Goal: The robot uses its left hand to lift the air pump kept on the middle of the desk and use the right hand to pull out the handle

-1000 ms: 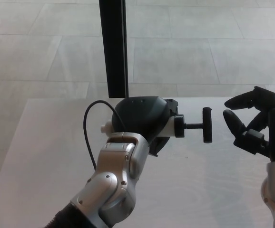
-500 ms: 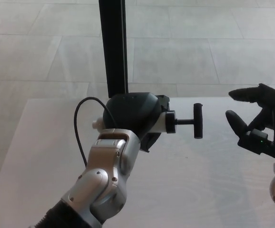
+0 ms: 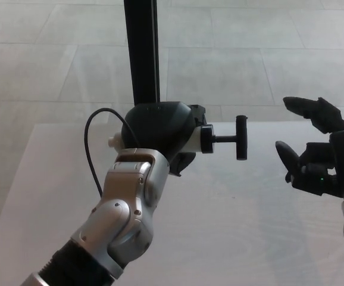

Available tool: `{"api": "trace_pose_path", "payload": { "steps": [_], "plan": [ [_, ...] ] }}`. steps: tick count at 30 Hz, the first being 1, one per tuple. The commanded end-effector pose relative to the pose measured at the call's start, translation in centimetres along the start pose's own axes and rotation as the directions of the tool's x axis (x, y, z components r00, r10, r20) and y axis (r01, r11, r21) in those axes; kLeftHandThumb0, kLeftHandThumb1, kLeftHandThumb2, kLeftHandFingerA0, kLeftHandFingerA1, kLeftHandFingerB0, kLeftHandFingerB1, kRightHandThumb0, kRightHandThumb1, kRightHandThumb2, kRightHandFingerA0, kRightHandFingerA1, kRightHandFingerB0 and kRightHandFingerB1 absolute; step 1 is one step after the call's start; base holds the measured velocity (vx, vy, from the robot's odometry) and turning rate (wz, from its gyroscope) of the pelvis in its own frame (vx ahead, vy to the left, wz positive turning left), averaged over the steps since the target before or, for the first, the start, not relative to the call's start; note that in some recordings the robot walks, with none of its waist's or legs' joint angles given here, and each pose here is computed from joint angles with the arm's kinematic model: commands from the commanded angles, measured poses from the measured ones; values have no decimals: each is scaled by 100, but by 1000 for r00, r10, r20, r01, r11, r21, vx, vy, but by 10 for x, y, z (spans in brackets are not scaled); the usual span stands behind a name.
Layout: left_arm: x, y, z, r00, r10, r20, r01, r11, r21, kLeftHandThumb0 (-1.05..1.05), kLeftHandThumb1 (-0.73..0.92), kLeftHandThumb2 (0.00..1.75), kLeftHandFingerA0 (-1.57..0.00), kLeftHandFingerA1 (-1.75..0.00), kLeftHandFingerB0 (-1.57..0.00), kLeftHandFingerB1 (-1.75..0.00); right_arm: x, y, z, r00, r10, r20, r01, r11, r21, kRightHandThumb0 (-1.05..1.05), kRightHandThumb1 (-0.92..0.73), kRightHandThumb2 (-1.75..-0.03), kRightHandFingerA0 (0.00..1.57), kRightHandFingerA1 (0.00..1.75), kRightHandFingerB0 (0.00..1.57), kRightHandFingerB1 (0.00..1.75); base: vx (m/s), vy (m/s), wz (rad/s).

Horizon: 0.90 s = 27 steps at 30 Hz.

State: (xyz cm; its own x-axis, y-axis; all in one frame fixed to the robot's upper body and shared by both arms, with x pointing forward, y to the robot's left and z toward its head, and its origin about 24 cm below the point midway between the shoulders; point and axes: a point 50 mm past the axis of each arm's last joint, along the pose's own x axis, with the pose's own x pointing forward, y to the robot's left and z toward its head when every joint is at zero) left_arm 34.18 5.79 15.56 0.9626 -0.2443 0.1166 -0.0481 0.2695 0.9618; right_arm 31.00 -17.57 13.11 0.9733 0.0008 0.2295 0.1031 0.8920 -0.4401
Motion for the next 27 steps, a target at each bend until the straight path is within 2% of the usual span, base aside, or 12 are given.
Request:
{"api": "trace_pose_path", "payload": {
  "steps": [1, 2, 3, 4, 6, 9, 11, 18, 19, 21, 25, 27],
  "plan": [
    [10, 16, -4, 998, 69, 9, -69, 997, 21, -17, 66, 92, -88, -164, -82, -93, 2, 6, -1, 934, 300, -195, -288, 954, 87, -92, -64, -103, 118, 117, 31, 53, 0, 0, 0],
    [11, 17, 0, 995, 103, 13, -103, 994, 27, -25, 59, 107, -115, -133, -86, -111, 2, 9, -3, 929, 294, -225, -265, 952, 152, -77, -64, -62, 120, 141, 47, 48, 0, 0, 0],
    [11, 17, 3, 993, 121, 14, -121, 992, 41, -18, 64, 86, -85, -175, -72, -138, 1, 11, -3, 930, 278, -241, -248, 958, 145, -72, -64, -62, 120, 146, 50, 49, 0, 0, 0],
    [11, 17, 4, 990, 135, 30, -136, 991, 18, -15, 61, 91, -85, -175, -69, -146, 2, 12, -3, 931, 269, -248, -238, 960, 146, -69, -55, -86, 124, 140, 48, 58, 0, 0, 0],
    [11, 17, 4, 989, 144, 33, -145, 989, 14, -16, 62, 87, -84, -175, -69, -147, 3, 13, -3, 930, 265, -254, -233, 961, 148, -62, -65, -62, 116, 153, 58, 52, 0, 0, 0],
    [10, 14, 6, 980, 189, 61, -191, 981, 23, -19, 68, 83, -85, -174, -69, -144, 4, 15, 0, 928, 255, -273, -212, 961, 176, -66, -55, -82, 119, 146, 61, 62, 0, 0, 0],
    [9, 11, 7, 980, 186, 67, -188, 982, 33, -14, 70, 79, -101, -171, -69, -133, 6, 17, 1, 922, 271, -276, -226, 957, 184, -60, -65, -64, 110, 163, 66, 60, 0, 0, 0],
    [6, 3, 14, 975, 196, 104, -204, 977, 69, -23, 69, 74, -82, -171, -70, -145, 9, 19, 7, 930, 243, -277, -221, 969, 108, -35, -61, -58, 108, 158, 56, 56, 0, 0, 0],
    [5, 2, 16, 972, 197, 125, -207, 975, 76, -18, 67, 72, -86, -165, -68, -134, 10, 20, 7, 928, 239, -286, -220, 971, 98, -31, -43, -90, 130, 135, 48, 66, 0, 0, 0],
    [3, 0, 19, 957, 239, 165, -254, 964, 76, -28, 68, 71, -83, -148, -84, -102, 11, 21, 8, 930, 244, -275, -228, 970, 90, -26, -61, -64, 102, 165, 51, 60, 0, 0, 0],
    [2, -3, 21, 947, 252, 197, -272, 959, 78, -33, 73, 57, -73, -169, -68, -129, 11, 23, 5, 929, 245, -276, -208, 966, 157, -29, -58, -64, 102, 163, 56, 64, 0, 0, 0],
    [2, -3, 23, 946, 251, 204, -272, 959, 81, -32, 75, 67, -74, -161, -76, -114, 11, 24, 4, 928, 244, -283, -211, 967, 141, -30, -59, -62, 105, 164, 64, 72, 0, 0, 0]
  ]
}}
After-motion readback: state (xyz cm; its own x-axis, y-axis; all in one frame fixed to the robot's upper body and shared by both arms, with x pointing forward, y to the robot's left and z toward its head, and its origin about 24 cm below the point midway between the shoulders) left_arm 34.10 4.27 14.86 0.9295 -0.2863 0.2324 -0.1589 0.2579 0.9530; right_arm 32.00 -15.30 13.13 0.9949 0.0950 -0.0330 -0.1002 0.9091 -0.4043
